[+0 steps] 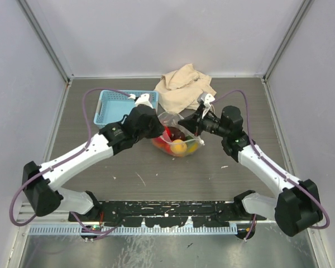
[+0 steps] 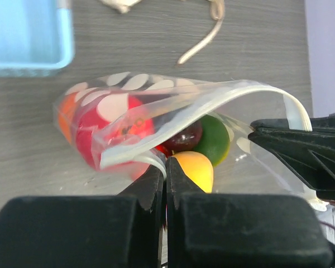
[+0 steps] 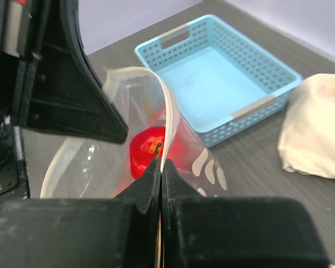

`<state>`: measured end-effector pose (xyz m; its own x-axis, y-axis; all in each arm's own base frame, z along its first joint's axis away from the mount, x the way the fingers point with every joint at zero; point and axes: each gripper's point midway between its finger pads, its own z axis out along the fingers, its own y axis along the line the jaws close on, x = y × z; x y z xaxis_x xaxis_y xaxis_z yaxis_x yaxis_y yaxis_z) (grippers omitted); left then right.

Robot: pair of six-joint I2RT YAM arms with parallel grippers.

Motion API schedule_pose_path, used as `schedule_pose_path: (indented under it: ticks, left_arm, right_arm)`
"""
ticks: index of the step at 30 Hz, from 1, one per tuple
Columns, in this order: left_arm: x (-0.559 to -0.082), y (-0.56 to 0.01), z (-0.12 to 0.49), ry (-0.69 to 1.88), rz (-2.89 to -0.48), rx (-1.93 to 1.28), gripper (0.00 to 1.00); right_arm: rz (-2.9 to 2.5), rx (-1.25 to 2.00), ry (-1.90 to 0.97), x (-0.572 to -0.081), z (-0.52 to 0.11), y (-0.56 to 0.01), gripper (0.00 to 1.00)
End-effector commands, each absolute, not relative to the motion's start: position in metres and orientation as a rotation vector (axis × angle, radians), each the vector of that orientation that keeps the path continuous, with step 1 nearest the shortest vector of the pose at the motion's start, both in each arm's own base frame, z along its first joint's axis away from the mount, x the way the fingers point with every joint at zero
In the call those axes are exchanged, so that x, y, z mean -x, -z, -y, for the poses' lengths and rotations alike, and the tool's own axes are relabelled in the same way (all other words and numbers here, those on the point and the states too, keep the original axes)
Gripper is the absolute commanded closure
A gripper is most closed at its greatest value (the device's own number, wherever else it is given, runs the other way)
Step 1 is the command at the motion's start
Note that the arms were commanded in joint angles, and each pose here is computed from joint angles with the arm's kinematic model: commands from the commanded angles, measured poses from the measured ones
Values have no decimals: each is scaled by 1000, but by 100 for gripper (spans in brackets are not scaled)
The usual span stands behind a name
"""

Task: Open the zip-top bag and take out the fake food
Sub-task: Open the zipper of the food storage bag at the center of the board.

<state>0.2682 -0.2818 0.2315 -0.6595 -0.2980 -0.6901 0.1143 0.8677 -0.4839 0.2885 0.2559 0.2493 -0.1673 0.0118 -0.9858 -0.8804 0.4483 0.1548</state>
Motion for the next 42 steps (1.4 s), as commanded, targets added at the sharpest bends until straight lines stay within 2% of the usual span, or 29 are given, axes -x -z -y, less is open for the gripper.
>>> schedule_pose_path:
  ticks: [1,5,8,12,19,23,27,31,38,42]
  left_arm:
    - [-279,-274,344,885,-2124,-158,100]
    - [-295,-266,354,870,-2127,-211,100]
    - [-315,-247,343,857,-2137,-174,100]
    - [-328,-215,328,878,-2182,-145,98]
    - [-315,-168,303,835,-2284,-142,87]
    - [-298,-156,289,815,-2318,-139,67]
    - [-278,-173,273,841,-2258,-150,38]
    - [-256,-199,254,888,-2126,-161,23]
    - [-206,-254,272,1229,-1933,-234,23]
    - [-186,-266,300,1222,-1874,-298,24]
  right_arm:
    - [-1389,694,-839,-298,-230,-324,99]
    - [-1370,636,-761,-295,-213,-346,99]
    - [-1379,630,-758,-290,-210,-339,99]
    - [-1459,623,-772,-294,-211,-302,99]
    - [-1584,627,-958,-280,-228,-229,99]
    - [-1578,656,-1018,-265,-235,-222,99]
    - [-1529,724,-1091,-247,-243,-225,99]
    - [-1512,743,-1134,-241,-246,-222,99]
    - [-1528,753,-1191,-237,-255,-214,99]
    - [-1526,750,-1218,-235,-260,-213,99]
